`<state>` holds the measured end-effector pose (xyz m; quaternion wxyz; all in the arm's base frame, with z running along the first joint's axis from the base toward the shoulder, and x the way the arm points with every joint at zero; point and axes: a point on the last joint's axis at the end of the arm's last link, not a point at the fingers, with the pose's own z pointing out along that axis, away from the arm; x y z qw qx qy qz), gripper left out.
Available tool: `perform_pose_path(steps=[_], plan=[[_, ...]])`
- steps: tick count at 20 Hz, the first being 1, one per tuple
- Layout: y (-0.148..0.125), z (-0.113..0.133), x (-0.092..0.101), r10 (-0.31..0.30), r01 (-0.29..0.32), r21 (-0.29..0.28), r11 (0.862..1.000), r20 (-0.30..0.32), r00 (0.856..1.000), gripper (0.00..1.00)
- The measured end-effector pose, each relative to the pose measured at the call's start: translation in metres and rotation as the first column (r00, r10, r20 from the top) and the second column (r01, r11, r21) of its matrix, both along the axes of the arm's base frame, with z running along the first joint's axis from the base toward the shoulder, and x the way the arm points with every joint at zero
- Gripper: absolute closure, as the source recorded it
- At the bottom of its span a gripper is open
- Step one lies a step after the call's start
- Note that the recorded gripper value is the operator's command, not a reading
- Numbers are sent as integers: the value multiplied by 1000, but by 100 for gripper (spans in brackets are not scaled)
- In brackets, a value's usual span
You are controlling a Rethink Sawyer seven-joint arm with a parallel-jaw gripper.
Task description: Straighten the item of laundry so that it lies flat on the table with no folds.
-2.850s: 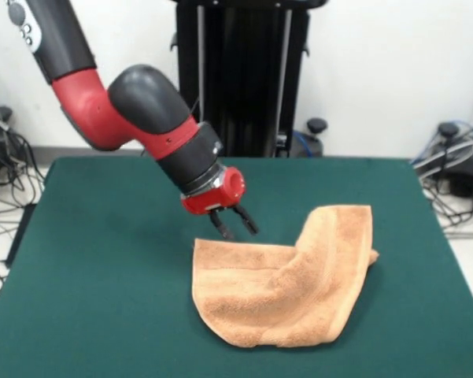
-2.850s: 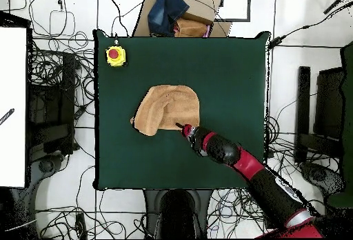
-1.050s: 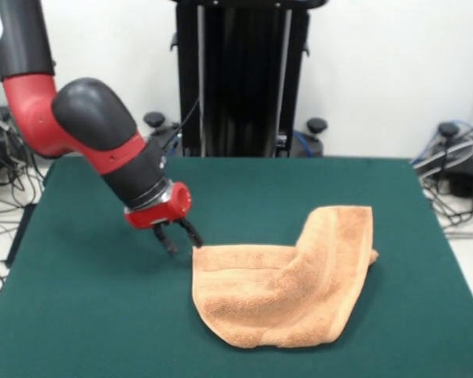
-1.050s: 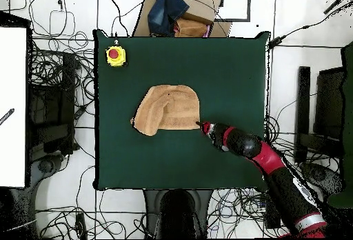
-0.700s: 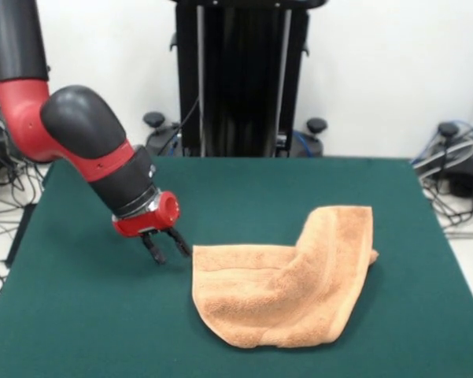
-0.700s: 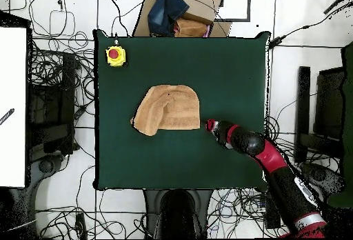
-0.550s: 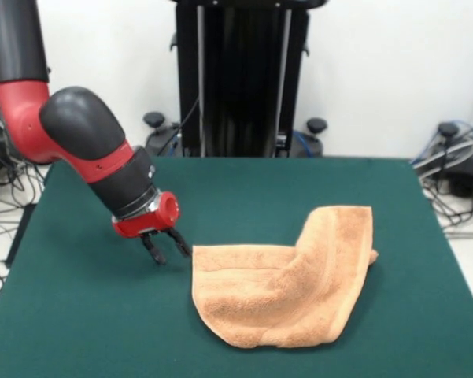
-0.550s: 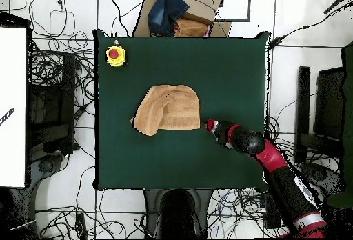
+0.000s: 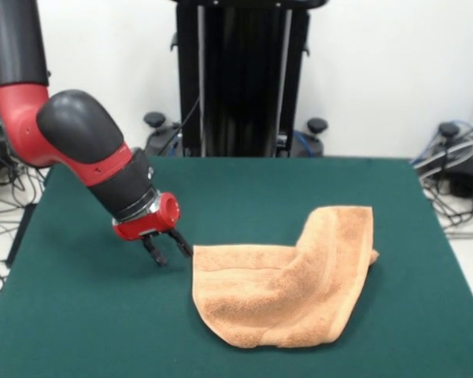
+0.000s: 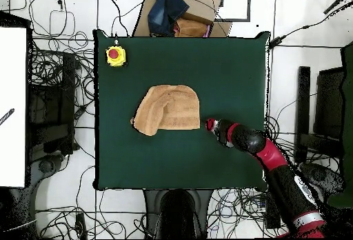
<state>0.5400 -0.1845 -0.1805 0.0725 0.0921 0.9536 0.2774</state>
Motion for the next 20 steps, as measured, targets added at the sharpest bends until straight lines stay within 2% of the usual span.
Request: perform_pose_path(steps=[7, 20], plan=[[0, -1, 0, -7, 7, 6, 1000, 3, 1000, 0], [-3, -4, -2, -77, 75, 62, 995, 26, 997, 0]])
